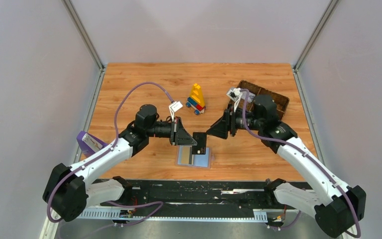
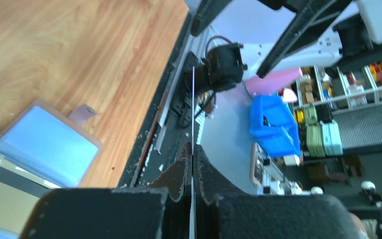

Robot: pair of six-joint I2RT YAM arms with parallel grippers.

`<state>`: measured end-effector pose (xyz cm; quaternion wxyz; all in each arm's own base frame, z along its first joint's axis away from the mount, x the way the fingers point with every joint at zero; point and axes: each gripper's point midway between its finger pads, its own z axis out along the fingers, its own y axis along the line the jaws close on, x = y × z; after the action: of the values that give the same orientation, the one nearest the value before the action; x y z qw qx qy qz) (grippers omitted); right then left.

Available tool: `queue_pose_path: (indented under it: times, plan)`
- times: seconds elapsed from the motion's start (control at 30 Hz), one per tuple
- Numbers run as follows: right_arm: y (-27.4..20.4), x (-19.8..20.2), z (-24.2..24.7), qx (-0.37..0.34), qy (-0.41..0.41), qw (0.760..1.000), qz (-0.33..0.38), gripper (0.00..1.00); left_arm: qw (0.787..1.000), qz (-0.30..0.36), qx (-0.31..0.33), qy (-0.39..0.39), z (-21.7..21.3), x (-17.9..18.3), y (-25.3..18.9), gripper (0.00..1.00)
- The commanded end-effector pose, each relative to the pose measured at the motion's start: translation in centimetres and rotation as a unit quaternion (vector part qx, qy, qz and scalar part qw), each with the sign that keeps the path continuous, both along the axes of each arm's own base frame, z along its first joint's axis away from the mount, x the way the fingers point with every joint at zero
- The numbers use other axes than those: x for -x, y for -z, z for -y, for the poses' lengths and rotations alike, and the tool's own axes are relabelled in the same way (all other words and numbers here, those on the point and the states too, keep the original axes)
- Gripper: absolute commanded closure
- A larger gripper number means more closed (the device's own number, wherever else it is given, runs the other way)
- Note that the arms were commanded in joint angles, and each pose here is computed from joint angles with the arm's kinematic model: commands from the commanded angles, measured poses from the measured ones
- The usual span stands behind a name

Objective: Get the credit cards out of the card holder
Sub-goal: Place the credit card in the storage box.

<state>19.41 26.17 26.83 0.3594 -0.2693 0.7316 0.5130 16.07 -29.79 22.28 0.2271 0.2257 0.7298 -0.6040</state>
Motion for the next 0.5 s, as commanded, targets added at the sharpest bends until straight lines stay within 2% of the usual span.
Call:
queue_pose_path:
  times: [0.0, 0.13, 0.27, 0.47]
  plan:
    - [-0.8, 0.8, -0.4, 0.017, -0.066, 0.998, 0.017, 0.5, 0.996, 0.019, 0.002, 0.084, -0.2, 2.2, -1.0, 1.0]
    - [-0.7, 0.9, -1.5, 0.017, -0.122, 0.992, -0.018, 0.56, 0.995, 0.018, -0.001, 0.095, -0.2, 2.3, -1.1, 1.0]
    - [-0.2, 0.6, -2.0, 0.016, -0.143, 0.989, -0.034, 0.62, 0.995, 0.014, -0.003, 0.099, -0.2, 2.5, -0.9, 1.0]
    - [0.6, 0.8, -2.1, 0.021, -0.163, 0.985, -0.052, 0.57, 0.995, 0.01, -0.006, 0.103, -0.2, 2.5, -0.6, 1.0]
